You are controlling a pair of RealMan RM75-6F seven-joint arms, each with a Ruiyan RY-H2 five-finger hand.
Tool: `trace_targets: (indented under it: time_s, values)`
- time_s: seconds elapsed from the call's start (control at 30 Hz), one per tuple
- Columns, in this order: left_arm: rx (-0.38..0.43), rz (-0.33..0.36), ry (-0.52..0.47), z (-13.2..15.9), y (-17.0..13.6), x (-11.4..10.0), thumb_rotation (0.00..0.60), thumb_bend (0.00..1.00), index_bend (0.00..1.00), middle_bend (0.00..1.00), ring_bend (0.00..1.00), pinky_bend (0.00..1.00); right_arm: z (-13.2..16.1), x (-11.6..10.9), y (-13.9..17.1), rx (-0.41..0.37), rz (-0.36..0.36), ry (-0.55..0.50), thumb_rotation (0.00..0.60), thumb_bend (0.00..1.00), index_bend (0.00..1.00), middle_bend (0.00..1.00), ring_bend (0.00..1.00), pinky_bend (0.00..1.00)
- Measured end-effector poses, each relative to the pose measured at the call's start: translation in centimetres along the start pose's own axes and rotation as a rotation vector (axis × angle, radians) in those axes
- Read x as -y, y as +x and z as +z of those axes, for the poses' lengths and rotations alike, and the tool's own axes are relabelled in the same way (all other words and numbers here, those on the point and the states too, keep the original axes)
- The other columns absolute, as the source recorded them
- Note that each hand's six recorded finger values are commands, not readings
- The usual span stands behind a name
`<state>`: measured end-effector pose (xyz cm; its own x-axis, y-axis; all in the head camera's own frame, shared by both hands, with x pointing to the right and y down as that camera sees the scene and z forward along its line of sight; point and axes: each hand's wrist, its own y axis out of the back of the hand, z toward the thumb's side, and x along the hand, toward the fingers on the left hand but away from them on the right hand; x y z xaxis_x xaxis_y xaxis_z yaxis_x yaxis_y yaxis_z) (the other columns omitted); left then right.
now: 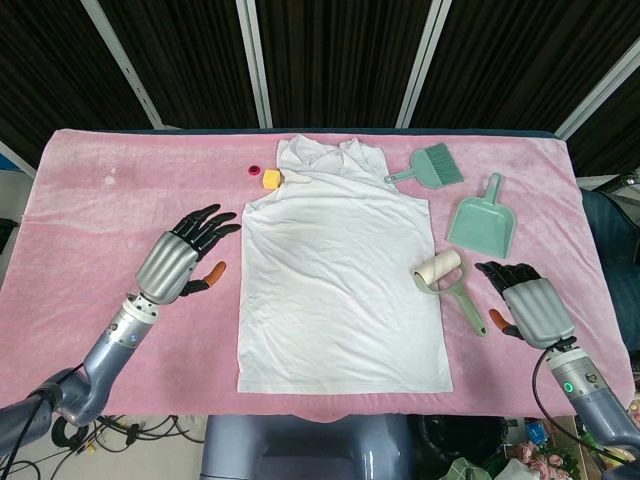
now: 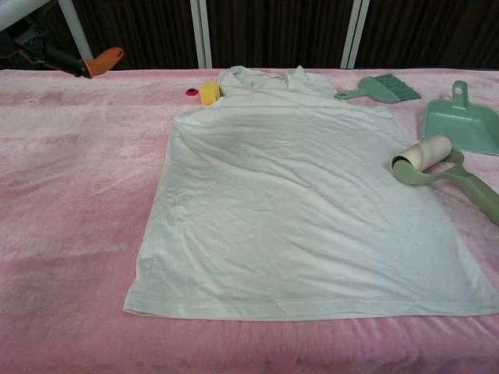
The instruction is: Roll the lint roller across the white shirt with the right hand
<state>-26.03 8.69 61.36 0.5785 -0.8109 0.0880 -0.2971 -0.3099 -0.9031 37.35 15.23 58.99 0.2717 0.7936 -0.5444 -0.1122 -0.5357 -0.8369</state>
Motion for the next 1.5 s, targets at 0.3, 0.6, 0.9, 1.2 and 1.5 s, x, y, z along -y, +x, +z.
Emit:
trace_targets:
  time_s: [0.3,0.6,0.9,1.2,1.5]
  values:
    - [0.002,0.0,-0.001,0.6,-0.1,-0.2,0.6,0.42,0.18,0.15,0.06,0.2,-0.1,0.1,-0.2,0.024,-0.001,-0.018,0.6,0.29,0.17,0.19,0.25,0.24]
    - [-0.018,-0.015,0.019,0.1,-0.5,-0.7,0.6,0.42,0.18,0.16,0.06,0.21,0.0,0.5,-0.3,0.066,-0.019,-0.077,0.6,0.29,0.17,0.18,0.25,0.24]
    - [-0.068,-0.015,0.029,-0.3,-2.2,-1.3,0.6,0.42,0.19,0.16,0.06,0.22,-0.1,0.4,0.0,0.1,-0.023,-0.08,0.6,0.29,0.17,0.19,0.25,0.24]
    - [-0.131,0.004,0.171,-1.8,-5.7,-4.0,0.6,0.42,0.2,0.18,0.06,0.17,-0.8,-0.6,1.6,0.177,-0.092,-0.011,0.6,0.28,0.17,0.19,0.25,0.24]
    - [-0.36,0.06,0.244,-3.8,-15.5,-7.9,0.6,0.42,0.21,0.16,0.05,0.05,-1.0,2.0,4.4,0.431,0.018,-0.269,0.6,0.19,0.17,0.19,0.25,0.24]
